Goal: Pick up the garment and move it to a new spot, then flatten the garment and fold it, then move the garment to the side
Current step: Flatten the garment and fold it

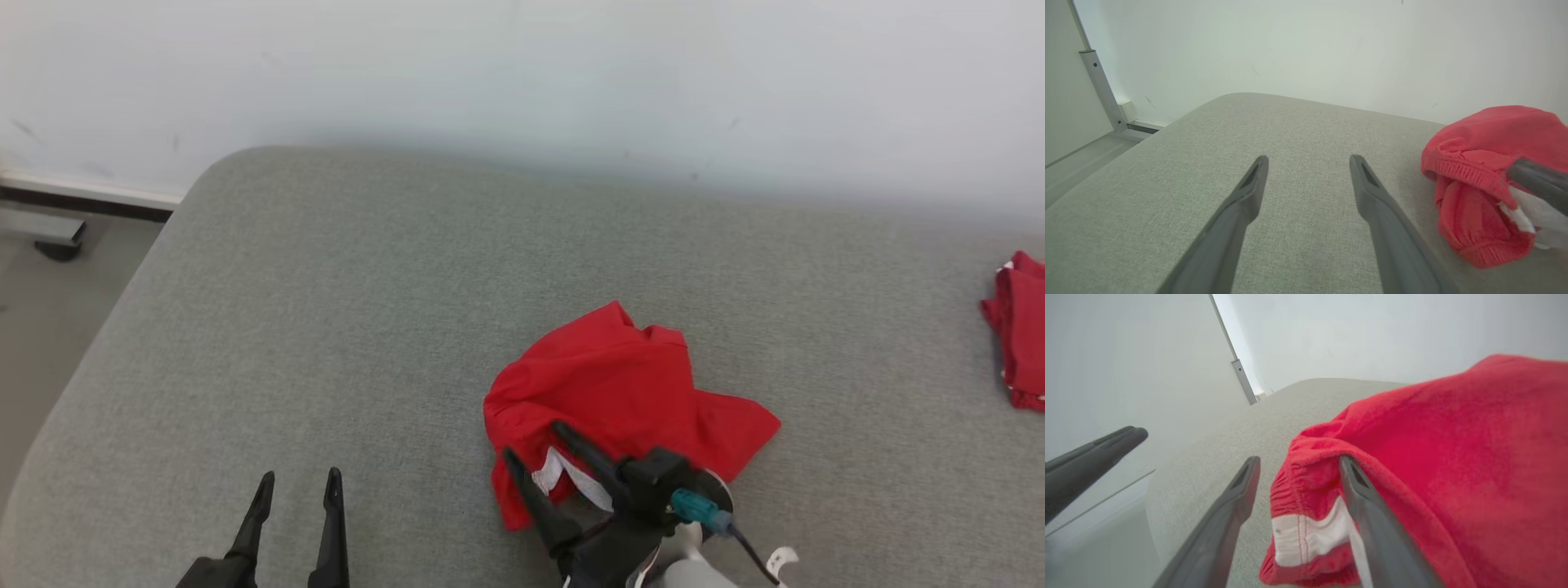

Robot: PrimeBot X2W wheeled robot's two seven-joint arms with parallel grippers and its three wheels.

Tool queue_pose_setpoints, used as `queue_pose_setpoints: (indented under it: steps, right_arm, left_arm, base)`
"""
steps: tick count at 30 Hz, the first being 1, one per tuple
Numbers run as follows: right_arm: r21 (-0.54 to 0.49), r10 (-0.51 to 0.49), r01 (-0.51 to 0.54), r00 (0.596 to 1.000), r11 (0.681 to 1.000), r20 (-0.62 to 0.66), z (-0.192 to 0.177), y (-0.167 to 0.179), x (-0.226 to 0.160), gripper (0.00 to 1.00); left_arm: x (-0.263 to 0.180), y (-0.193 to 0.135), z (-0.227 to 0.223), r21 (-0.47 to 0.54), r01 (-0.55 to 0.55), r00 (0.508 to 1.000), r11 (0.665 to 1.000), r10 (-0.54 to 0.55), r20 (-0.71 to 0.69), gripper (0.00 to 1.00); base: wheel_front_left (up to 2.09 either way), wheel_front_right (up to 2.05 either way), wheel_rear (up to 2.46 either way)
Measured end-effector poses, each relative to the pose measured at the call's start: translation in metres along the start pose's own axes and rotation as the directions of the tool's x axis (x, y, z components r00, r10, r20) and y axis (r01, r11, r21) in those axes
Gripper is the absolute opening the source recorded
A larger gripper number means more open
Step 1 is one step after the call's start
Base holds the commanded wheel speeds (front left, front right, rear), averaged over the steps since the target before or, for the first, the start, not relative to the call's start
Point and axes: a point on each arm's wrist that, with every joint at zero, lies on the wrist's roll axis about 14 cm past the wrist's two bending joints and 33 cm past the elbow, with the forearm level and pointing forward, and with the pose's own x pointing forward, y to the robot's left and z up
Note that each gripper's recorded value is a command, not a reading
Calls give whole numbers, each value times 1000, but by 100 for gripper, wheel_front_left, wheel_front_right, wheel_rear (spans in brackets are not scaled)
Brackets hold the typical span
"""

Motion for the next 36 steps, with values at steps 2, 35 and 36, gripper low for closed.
queue_pose_setpoints:
  steps: [2,35,36]
  right_arm:
    - [-7,-13,14,999,1000,53,16,-4,-2,100]
    - [90,-637,636,734,767,236,39,-141,-193,100]
    - [92,-638,636,733,766,237,39,-141,-193,100]
  left_arm:
    - [0,-1,0,7,5,1000,1000,-5,0,100]
    - [17,-31,6,73,129,991,989,-131,21,100]
    - [18,-34,6,72,137,990,988,-139,19,100]
  base:
    - [0,0,0]
    - [0,0,0]
    - [0,0,0]
